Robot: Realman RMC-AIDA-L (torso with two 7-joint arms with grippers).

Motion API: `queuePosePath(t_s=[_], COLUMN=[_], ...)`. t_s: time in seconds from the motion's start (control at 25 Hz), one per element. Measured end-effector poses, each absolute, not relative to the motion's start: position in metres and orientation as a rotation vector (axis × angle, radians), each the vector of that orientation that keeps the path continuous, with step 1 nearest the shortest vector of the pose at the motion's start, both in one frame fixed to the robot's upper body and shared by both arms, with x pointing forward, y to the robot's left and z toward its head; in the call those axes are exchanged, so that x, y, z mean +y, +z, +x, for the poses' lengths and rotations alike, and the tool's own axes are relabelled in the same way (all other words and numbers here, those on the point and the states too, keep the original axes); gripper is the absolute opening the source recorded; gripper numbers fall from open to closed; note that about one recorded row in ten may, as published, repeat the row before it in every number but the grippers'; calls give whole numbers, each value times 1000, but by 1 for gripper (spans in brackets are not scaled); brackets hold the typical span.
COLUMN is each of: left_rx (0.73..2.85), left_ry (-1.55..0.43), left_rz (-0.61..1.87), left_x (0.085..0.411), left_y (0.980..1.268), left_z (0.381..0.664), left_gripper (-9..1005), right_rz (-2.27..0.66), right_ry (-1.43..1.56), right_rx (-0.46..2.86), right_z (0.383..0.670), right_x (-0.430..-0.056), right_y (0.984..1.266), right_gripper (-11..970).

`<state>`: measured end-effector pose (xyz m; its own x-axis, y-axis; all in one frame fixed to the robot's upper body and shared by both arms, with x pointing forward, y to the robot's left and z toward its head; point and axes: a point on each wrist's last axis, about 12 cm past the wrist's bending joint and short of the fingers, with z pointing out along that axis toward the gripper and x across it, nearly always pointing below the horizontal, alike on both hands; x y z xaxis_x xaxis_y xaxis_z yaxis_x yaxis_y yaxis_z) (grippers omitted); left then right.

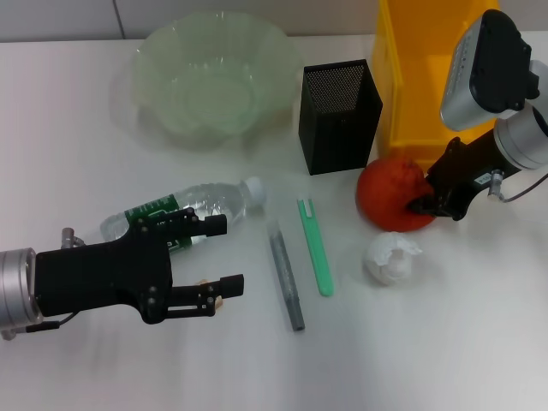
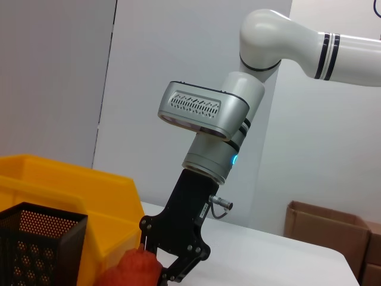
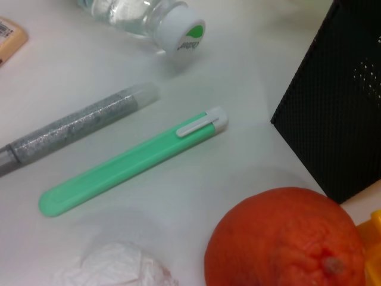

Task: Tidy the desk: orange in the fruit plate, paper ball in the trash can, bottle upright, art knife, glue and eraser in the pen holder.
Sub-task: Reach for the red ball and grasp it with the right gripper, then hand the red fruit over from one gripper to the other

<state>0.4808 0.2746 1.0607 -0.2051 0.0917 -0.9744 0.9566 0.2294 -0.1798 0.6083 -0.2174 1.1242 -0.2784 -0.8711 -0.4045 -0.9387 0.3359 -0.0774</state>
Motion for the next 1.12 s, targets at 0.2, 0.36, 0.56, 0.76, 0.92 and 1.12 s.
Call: queuePosePath(t_s=[0.2, 0.36, 0.56, 0.76, 0.92, 1.12], left_rx=[1534, 1535, 1534, 1534, 1533, 1531], left_ry=[-1122, -1122, -1122, -1122, -1123, -1123], left_rz=[1024, 1024, 1024, 1023, 1023, 1025], left_x=[275, 275, 275, 275, 275, 275], left_y=[1061, 1061, 1061, 1061, 1061, 1061], left_z=[481, 480, 480, 480, 480, 481], left_gripper=[811, 810, 810, 810, 810, 811], right_rz=[-1600, -1610, -1597, -1569, -1560, -1526], right_ry=[249, 269, 329, 374, 382, 407], right_rx=[2232, 2226, 2177, 2143, 2139, 2112], right_z=[608, 606, 596, 587, 584, 579], right_x=[-217, -217, -219, -223, -225, -229], right_y=[1124, 1128, 1145, 1153, 1152, 1155], right_gripper=[151, 148, 144, 140, 137, 133])
